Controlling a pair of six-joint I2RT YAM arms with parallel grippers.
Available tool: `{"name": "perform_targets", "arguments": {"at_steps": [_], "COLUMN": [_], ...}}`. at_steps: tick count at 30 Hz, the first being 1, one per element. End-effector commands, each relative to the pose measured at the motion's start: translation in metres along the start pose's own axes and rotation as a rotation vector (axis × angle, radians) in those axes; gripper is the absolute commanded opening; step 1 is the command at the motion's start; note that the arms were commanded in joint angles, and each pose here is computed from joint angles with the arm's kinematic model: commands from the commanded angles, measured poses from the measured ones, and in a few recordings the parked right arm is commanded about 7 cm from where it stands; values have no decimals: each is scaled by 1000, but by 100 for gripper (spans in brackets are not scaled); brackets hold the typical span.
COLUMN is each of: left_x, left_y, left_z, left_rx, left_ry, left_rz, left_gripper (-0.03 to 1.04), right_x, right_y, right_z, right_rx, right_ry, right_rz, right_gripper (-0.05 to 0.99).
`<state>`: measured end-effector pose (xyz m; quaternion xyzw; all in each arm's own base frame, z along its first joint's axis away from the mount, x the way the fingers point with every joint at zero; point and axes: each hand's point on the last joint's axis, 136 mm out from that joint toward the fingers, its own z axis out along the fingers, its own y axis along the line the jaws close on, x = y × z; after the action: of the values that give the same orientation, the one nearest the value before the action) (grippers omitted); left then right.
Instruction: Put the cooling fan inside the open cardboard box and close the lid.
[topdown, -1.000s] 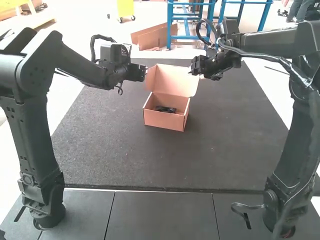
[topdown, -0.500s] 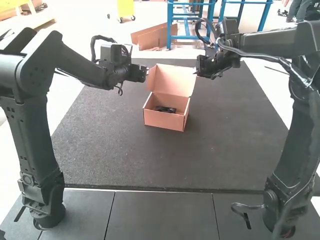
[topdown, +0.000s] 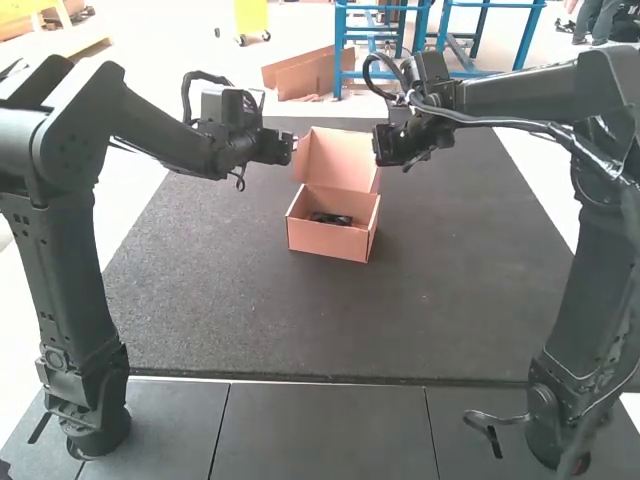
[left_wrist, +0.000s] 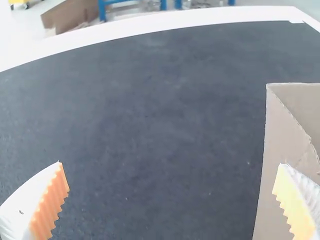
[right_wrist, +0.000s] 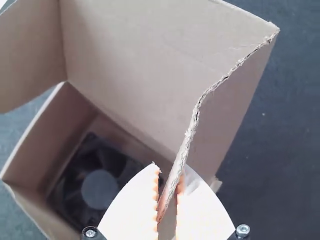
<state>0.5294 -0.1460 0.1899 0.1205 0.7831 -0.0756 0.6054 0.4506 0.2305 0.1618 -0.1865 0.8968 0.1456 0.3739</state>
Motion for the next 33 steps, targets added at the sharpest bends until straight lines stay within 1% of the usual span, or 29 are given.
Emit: {"name": "perform_targets", "arguments": {"at_steps": [1, 8, 16, 23, 29, 33], "left_x": [-26, -23, -22, -19, -8, -2], "left_y": [2, 2, 2, 1, -6, -16], "left_z": [-7, -7, -8, -18, -29, -37], "left_rx": [7, 8, 8, 10, 38, 84], "left_ry": [-53, -42, -35, -16, 1, 11], "left_rz": [-7, -7, -9, -11, -9, -9], "left_gripper": [97, 97, 97, 97, 97, 97], "right_x": [-13, -8, 1, 8, 12, 24], "right_y": [6, 23, 42, 55, 54, 52], "right_z": [-14, -13, -10, -9, -13, -14], "right_rx": [45, 28, 39, 39, 43, 46], "right_ry": [-51, -40, -27, -17, -8, 11], "right_rz": [-48, -73, -112, -137, -138, -140], "right_gripper": [9, 2, 1, 1, 1, 1]}}
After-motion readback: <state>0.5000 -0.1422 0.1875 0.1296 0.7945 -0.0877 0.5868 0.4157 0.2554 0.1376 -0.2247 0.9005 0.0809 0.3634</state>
